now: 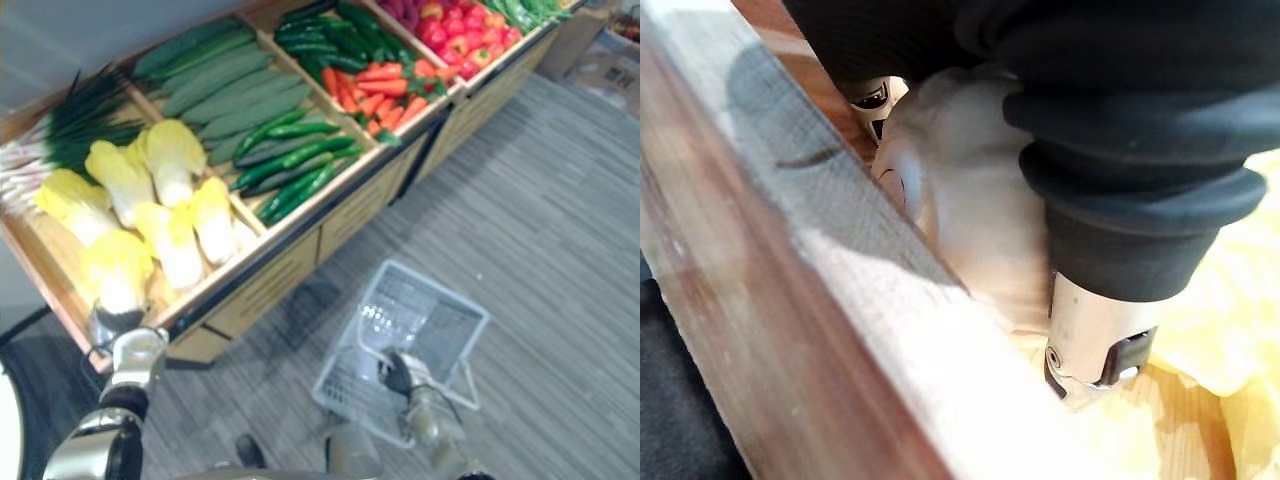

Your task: Pick vegetable in the basket

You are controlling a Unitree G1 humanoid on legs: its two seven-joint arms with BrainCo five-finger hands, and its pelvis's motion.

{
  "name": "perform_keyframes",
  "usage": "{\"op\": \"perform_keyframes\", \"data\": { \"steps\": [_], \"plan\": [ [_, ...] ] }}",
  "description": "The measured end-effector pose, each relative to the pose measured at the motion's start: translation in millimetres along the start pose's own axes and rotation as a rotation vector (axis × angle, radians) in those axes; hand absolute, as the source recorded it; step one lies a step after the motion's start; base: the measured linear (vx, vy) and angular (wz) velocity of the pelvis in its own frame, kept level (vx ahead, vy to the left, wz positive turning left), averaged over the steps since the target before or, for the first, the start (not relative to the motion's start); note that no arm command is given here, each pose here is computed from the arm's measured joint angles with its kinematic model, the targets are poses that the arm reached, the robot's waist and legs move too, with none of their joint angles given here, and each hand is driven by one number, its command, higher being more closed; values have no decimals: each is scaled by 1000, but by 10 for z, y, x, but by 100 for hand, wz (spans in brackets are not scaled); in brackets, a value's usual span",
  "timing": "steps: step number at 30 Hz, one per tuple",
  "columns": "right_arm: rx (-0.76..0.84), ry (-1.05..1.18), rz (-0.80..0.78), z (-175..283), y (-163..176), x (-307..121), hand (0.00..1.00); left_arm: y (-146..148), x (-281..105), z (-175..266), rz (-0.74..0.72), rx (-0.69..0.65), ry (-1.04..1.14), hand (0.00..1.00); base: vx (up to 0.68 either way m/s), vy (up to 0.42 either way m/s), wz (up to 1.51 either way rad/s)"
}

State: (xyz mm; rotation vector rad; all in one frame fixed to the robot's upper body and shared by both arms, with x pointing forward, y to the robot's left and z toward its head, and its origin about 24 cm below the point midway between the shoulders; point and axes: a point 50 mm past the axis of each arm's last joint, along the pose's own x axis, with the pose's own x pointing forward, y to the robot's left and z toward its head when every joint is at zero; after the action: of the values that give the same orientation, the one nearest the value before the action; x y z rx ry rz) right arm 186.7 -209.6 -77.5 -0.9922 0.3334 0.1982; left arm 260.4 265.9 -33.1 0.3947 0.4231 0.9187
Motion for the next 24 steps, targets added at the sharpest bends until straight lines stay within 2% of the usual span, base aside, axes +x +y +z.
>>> {"op": "perform_keyframes", "data": {
  "steps": [10,24],
  "plan": [
    [24,61,-9,-64,65,-62,100,-112,-325,100,-124,-96,-126,100,-4,3,11],
    [45,137,-11,-199,114,-180,100,-167,-536,189,-140,-201,-140,100,-11,-26,4]
  ]
}}
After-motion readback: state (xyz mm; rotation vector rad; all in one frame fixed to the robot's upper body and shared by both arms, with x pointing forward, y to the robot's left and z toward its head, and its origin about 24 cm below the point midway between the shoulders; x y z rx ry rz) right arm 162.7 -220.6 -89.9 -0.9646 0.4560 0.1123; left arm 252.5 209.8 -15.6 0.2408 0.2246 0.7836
